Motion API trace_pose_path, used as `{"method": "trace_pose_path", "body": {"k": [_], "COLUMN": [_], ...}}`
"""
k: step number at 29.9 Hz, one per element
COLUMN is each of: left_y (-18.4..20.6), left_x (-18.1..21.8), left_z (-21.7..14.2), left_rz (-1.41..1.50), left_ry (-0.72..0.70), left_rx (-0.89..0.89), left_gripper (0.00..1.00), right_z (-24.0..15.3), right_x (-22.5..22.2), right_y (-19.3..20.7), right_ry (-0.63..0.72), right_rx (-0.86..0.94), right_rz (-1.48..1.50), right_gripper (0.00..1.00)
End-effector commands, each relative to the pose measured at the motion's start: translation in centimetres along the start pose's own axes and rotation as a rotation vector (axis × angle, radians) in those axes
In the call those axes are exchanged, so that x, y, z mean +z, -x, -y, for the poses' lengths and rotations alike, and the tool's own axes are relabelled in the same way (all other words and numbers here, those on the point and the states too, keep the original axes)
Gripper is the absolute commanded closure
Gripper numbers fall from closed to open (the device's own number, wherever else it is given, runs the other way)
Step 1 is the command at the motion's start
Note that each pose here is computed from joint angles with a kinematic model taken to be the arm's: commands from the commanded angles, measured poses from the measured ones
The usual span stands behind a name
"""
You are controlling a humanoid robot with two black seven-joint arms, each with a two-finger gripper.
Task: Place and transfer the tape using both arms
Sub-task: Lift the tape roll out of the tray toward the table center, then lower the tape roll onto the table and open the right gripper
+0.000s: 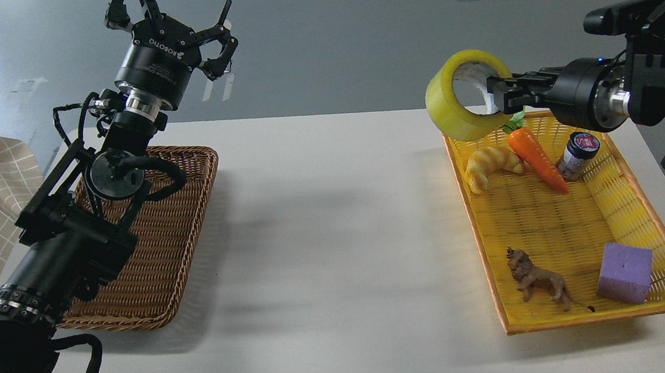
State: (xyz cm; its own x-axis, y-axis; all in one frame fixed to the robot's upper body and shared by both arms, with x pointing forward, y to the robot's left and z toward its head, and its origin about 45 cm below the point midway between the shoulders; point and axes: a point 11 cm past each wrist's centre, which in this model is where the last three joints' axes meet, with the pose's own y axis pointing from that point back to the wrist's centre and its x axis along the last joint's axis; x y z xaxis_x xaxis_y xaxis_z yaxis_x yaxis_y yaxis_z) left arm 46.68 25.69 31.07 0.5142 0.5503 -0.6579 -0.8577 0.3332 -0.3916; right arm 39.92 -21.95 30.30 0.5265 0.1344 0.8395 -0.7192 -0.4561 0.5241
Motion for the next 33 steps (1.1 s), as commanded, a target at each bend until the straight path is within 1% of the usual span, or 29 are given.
{"method": "trace_pose_path", "body": {"k": [1, 4, 10, 14, 19, 33], "left_y": [0.0, 0.0, -0.1, -0.1, 0.0, 0.2], "left_x": [0.0, 0.1, 0.2, 0.4, 0.5, 0.4], "left_z": [0.0, 0.0, 0.0, 0.0, 0.0, 0.1], "left_rz": [0.002, 0.003, 0.006, 0.007, 0.004, -0.002], "left_ry": [-0.003, -0.001, -0.001, 0.002, 0.008, 0.011], "left_rx": [-0.001, 0.0, 0.001, 0.001, -0.002, -0.008], "left_gripper": [0.02, 0.02, 0.02, 0.02, 0.02, 0.02], "right_z": [1.8, 3.5, 6.1, 7.2, 8.5, 10.9], "right_x": [-2.0, -3.7, -6.0, -6.4, -7.4, -7.7], "right_y": [1.5, 3.2, 4.6, 5.2, 7.0, 9.8], "right_ry": [-0.032, -0.063, -0.099, -0.09, -0.097, -0.06], "right_rx": [-0.057, -0.111, -0.152, -0.182, -0.233, -0.308], "right_rz": [-0.048, -0.068, -0.051, -0.072, -0.083, -0.084], "right_gripper": [1.0, 1.0, 1.0, 1.0, 1.0, 1.0]}}
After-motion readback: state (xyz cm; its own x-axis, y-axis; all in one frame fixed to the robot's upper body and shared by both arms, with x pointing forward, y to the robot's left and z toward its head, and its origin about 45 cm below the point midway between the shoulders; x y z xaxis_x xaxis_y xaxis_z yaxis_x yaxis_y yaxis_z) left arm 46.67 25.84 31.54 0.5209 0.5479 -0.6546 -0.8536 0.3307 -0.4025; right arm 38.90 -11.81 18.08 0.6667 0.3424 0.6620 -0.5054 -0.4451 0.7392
